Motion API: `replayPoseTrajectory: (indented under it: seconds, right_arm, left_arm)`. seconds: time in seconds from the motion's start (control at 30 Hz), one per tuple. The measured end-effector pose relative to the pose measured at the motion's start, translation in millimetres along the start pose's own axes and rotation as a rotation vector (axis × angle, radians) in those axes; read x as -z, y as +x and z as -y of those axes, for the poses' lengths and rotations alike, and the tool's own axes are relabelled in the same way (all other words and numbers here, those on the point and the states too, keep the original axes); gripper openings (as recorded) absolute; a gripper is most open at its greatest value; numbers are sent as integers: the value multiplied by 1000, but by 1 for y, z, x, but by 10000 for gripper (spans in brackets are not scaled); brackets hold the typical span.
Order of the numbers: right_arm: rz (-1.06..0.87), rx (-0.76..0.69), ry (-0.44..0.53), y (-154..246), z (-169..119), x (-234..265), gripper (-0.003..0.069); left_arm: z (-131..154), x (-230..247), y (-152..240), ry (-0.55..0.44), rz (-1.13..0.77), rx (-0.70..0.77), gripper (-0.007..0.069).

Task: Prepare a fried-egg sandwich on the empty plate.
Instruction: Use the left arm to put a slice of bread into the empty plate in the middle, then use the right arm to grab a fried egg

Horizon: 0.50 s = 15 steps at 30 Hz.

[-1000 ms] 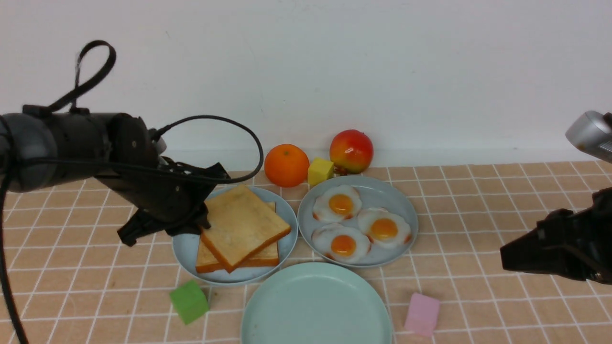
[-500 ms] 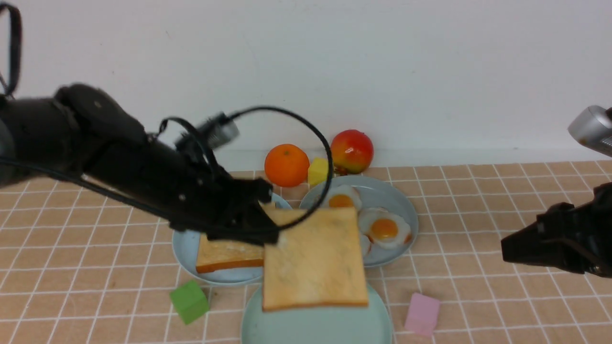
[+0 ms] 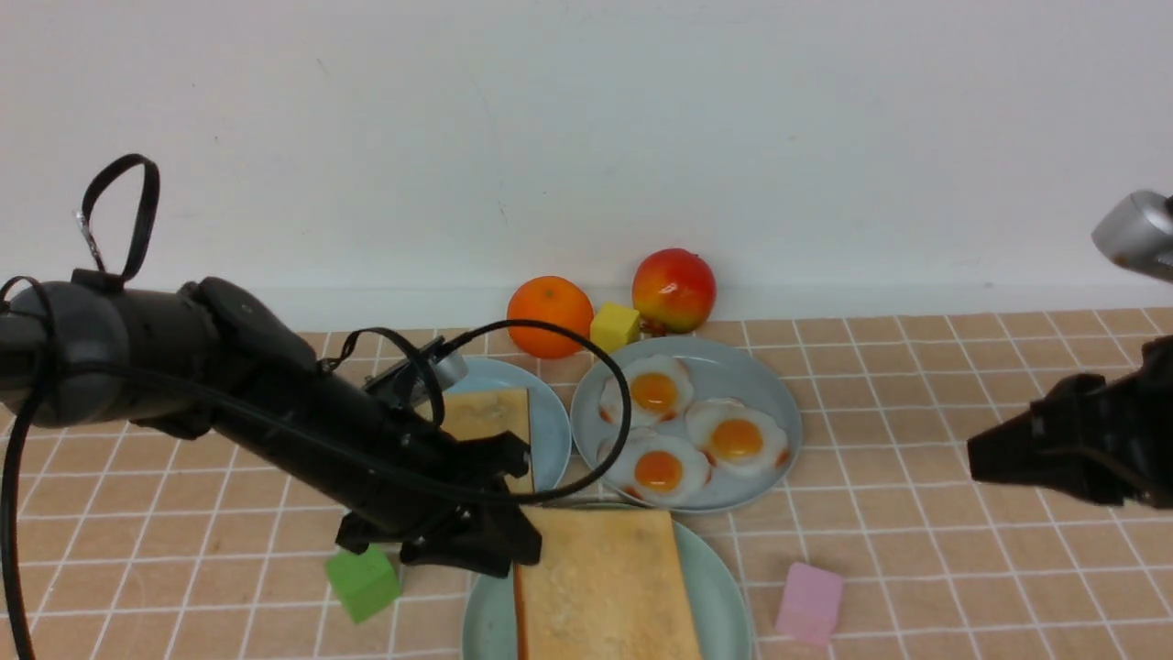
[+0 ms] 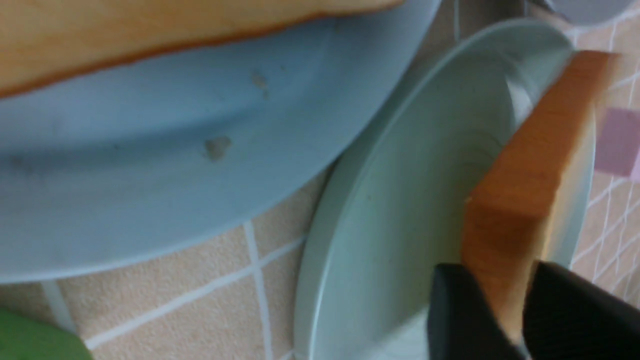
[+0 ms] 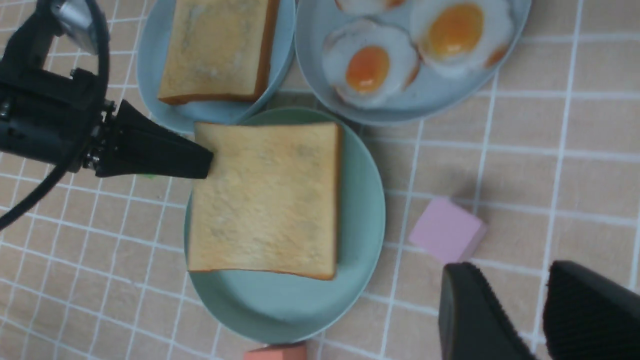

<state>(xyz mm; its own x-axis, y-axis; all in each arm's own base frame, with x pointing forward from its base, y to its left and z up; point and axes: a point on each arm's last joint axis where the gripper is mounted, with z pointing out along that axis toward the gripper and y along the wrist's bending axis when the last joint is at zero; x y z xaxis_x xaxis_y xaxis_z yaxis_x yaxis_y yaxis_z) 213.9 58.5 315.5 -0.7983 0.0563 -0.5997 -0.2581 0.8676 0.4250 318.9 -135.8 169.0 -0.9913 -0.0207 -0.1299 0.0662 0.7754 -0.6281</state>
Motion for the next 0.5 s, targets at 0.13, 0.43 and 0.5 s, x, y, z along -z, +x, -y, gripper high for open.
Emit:
replayPoseTrajectory:
  seconds: [0.13,0.43,0.5]
  right_arm:
    - [11,37,-11,-28,-6,2,281]
    - [-86,91,-53,-66,-15,-49,426]
    - [-152,97,-46,-64,-13,-77,447]
  left_arm:
    - [7,10,-4,-11,32,-45,422]
    - [66,89,-24,-72,156,-323,575]
    - [83,113,-16,-57,178,-381,559]
